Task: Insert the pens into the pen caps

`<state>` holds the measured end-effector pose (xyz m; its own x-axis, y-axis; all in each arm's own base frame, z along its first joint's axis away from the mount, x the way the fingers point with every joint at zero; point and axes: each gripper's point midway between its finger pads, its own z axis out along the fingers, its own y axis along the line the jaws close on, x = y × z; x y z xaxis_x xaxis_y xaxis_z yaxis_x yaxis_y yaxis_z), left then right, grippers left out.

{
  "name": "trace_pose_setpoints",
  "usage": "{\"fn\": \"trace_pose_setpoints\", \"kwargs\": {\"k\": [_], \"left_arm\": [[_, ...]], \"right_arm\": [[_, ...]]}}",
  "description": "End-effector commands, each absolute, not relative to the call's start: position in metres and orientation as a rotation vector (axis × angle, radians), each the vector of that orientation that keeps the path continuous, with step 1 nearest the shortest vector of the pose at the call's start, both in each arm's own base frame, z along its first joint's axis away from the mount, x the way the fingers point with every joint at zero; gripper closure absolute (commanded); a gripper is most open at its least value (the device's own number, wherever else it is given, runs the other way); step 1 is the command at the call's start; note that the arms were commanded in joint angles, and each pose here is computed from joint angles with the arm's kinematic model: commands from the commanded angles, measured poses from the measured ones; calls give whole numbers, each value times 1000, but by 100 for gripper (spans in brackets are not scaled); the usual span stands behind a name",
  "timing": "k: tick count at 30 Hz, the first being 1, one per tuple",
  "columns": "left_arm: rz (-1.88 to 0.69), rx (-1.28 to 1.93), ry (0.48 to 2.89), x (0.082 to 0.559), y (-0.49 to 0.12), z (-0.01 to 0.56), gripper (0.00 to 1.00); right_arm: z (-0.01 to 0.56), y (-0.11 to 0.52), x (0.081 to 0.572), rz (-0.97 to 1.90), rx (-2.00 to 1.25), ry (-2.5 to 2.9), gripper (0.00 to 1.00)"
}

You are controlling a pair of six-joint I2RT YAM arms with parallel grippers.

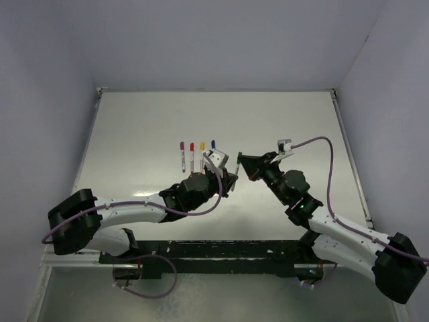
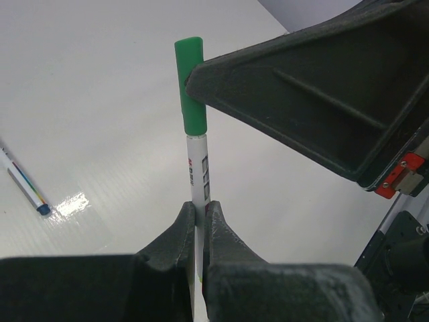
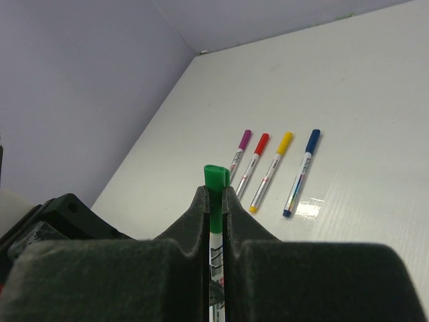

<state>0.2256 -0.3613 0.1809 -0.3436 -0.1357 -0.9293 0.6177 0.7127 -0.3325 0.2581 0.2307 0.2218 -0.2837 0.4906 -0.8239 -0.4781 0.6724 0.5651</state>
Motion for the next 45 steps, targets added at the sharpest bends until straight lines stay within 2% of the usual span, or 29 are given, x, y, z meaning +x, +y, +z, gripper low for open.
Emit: {"fn": "trace_pose_setpoints", "kwargs": {"k": [1,20,30,36,37,38,41,43,45], "left_arm": [[-945,202,1449,248,-362,281,100],[-1006,189,1266,256,-353,355,100],[-1003,175,1281,262,-349,349,100],[-952,161,1378,273,-348,323,100],[-938,161,1410,276,-348,315,100],[-927,159,1442,278,-349,306,100],[-889,161,1560,285,-351,268,100],[-866,156,1643,289,-352,240,100],[-845,142,1721,295,-351,214,100]], "right_arm": [[172,252,234,968,-150,1834,100],[102,250,222,851,-226,2091,100],[94,252,224,813,-240,2119,100],[115,246,240,752,-189,2045,100],[122,244,244,742,-176,2026,98],[130,244,245,748,-171,2010,87],[162,238,255,710,-152,1926,65],[189,228,262,666,-119,1853,54],[213,219,266,635,-96,1785,49]]}}
